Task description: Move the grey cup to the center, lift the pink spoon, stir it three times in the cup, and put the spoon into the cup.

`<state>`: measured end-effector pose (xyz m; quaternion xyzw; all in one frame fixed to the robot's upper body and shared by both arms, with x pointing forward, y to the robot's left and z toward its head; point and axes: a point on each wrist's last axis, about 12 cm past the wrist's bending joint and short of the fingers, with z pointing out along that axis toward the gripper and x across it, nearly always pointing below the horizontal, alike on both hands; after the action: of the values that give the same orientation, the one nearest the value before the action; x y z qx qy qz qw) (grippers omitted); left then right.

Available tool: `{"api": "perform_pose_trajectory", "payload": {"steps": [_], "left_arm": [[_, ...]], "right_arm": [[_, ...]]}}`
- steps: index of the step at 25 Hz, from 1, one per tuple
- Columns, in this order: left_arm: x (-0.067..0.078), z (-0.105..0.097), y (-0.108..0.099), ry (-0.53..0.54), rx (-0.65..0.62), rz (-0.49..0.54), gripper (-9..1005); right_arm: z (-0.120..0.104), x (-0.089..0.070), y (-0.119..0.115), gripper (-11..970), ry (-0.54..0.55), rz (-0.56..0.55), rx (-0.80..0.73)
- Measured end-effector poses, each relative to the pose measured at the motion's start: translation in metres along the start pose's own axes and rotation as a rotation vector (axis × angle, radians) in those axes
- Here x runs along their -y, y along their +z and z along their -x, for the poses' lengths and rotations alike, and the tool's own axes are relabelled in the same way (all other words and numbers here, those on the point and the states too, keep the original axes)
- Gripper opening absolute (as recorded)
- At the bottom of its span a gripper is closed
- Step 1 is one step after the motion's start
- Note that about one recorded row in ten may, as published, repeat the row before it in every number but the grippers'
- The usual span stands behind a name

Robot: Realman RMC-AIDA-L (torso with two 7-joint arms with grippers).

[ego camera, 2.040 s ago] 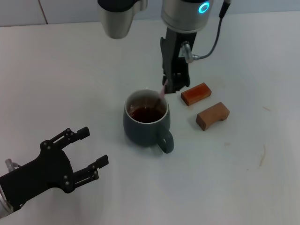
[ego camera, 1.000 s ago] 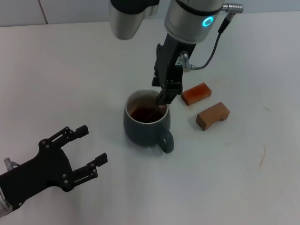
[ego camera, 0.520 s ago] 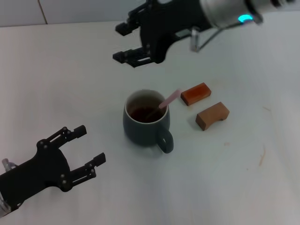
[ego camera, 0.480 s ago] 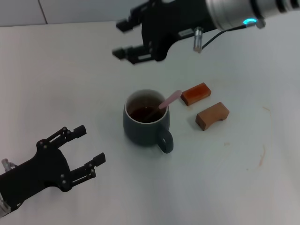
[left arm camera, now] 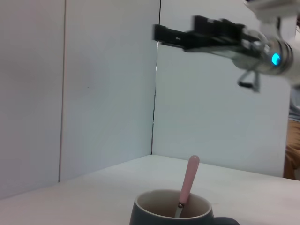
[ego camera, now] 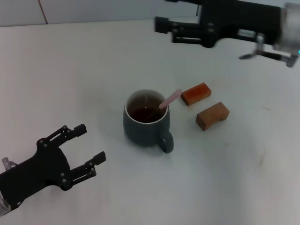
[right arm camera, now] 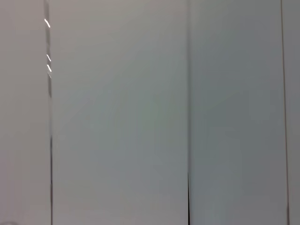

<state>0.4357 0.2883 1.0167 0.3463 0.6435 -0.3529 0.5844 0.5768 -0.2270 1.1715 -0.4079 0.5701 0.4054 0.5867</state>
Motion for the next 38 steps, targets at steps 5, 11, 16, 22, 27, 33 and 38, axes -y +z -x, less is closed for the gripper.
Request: {"api": "perform_pose_trajectory", "payload": {"steps": [5, 11, 16, 22, 27, 33, 38], "left_arm": [[0.000, 0.000, 0.001, 0.001, 0.001, -0.002, 808], [0.000, 0.000, -0.001, -0.003, 0.000, 0.005, 808], [0.000, -0.001, -0.002, -0.005, 0.002, 0.016, 808], [0.001, -0.001, -0.002, -0.004, -0.001, 0.008, 808], [0.001, -0.001, -0.001, 0.001, -0.004, 0.004, 808], [0.000, -0.001, -0.001, 0.002, -0.006, 0.004, 808], [0.000, -0.001, -0.001, 0.006, -0.006, 0.011, 808]], "right_arm": [[-0.037, -0.017, -0.039, 773, -0.045, -0.047, 0.084], [-0.081, -0.038, -0.067, 795, 0.015, -0.099, 0.004], [-0.106, -0.054, -0.086, 795, 0.076, -0.135, -0.046], [-0.122, -0.066, -0.098, 795, 0.105, -0.182, -0.098], [-0.135, -0.070, -0.095, 795, 0.103, -0.193, -0.168], [-0.143, -0.073, -0.090, 795, 0.108, -0.173, -0.209], [-0.146, -0.074, -0.089, 795, 0.109, -0.172, -0.231]]}}
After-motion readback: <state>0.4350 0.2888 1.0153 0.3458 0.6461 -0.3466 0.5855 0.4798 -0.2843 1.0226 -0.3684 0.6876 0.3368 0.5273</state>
